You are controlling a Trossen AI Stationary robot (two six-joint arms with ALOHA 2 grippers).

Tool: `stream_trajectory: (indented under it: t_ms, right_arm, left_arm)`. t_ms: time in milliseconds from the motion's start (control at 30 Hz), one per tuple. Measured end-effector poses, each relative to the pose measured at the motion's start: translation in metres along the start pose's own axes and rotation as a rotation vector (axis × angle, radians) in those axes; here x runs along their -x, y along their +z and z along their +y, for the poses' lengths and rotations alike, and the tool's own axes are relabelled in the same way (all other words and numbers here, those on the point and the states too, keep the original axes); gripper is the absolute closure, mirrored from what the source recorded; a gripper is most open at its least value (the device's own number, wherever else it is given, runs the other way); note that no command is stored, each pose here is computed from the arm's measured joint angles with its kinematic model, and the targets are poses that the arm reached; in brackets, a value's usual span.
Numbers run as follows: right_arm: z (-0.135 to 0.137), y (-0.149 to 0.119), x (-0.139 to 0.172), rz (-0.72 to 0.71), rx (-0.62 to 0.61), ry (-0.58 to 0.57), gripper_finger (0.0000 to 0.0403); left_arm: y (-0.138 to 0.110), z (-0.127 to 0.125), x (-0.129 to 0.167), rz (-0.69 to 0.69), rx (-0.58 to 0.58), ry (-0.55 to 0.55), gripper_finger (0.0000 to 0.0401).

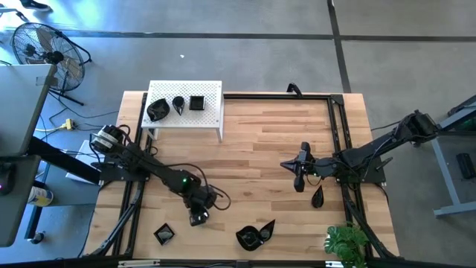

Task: Pick & Place Mini shaped plates
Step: Stack the right black square plate on the top of the stacked black square plates on the shelf

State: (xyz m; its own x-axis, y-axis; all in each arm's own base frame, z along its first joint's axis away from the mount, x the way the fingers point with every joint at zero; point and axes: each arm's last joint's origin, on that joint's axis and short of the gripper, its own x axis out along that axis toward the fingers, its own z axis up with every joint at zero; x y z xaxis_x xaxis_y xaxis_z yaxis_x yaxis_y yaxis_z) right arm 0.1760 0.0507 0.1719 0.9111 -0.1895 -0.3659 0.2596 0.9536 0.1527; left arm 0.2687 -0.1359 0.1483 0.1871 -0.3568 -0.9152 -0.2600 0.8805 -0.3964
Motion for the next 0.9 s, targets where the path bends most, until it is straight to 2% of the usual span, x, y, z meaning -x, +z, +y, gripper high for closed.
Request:
stream_trajectory:
  t_ms: [267,467,600,900]
  right_arm:
    - [0.0,0.0,0.0,-0.001,0.0,-0.001,0.0402]
    - [0.0,0.0,0.0,-0.001,0.0,-0.002,0.0402]
    - [0.0,0.0,0.0,-0.001,0.0,-0.001,0.0402]
    - [0.0,0.0,0.0,-0.001,-0.01,-0.001,0.0402]
  left_arm:
    - [-0.002,0.001,0.003,0.011,-0.026,0.01,0.0393]
    - [0.0,0.006,0.005,0.026,-0.049,0.027,0.0397]
    - [0.006,0.02,0.013,0.034,-0.072,0.071,0.0398]
    - [0.026,0.066,0.047,-0.028,-0.161,0.251,0.0398]
